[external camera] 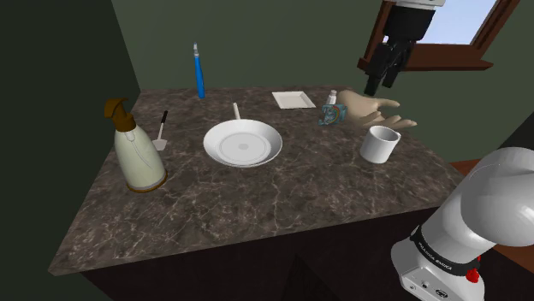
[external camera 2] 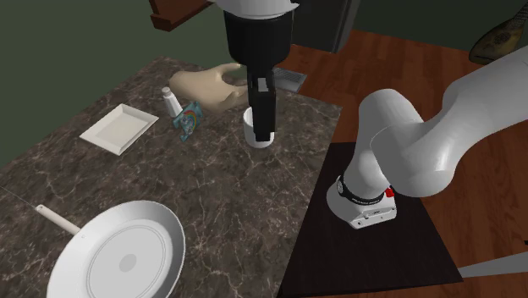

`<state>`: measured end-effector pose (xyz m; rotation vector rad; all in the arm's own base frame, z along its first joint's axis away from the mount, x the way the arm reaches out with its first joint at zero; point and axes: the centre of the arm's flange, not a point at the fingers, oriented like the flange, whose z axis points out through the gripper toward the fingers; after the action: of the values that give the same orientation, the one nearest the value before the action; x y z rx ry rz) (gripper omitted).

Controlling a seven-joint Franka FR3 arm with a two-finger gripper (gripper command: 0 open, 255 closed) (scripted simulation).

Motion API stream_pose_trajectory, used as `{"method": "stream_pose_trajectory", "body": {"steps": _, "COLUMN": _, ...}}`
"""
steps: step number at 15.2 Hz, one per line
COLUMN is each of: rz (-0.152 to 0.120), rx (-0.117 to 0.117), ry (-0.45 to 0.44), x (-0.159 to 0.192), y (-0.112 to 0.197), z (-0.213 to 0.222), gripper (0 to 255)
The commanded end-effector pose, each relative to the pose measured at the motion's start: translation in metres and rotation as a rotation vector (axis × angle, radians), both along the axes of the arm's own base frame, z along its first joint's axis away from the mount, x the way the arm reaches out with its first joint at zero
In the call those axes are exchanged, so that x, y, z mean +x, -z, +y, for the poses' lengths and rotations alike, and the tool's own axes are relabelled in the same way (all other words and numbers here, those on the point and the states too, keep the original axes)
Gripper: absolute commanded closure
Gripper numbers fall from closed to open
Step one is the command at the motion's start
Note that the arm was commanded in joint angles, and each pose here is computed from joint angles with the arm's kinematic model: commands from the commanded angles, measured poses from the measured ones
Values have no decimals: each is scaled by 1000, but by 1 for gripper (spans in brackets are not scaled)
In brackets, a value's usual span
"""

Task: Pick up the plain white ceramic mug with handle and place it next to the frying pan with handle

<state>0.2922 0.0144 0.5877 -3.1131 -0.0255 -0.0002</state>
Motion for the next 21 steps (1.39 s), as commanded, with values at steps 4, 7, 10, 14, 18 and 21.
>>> {"method": "stream_pose_trajectory", "body": {"steps": 4, "rz": -3, "rx": -5, "ry": 10, "x": 0, "y": 30, "z": -25, "gripper": 0}}
{"method": "stream_pose_trajectory", "body": {"steps": 7, "rz": -6, "rx": -10, "ry": 19, "x": -1, "y": 60, "z": -50, "gripper": 0}}
{"method": "stream_pose_trajectory", "body": {"steps": 10, "rz": -9, "rx": -15, "ry": 29, "x": -1, "y": 90, "z": -75, "gripper": 0}}
{"method": "stream_pose_trajectory", "body": {"steps": 14, "rz": -13, "rx": -22, "ry": 42, "x": -2, "y": 130, "z": -108, "gripper": 0}}
{"method": "stream_pose_trajectory", "body": {"steps": 18, "rz": -17, "rx": -28, "ry": 55, "x": -4, "y": 170, "z": -142, "gripper": 0}}
{"method": "stream_pose_trajectory", "body": {"steps": 21, "rz": -20, "rx": -33, "ry": 64, "x": -5, "y": 199, "z": -168, "gripper": 0}}
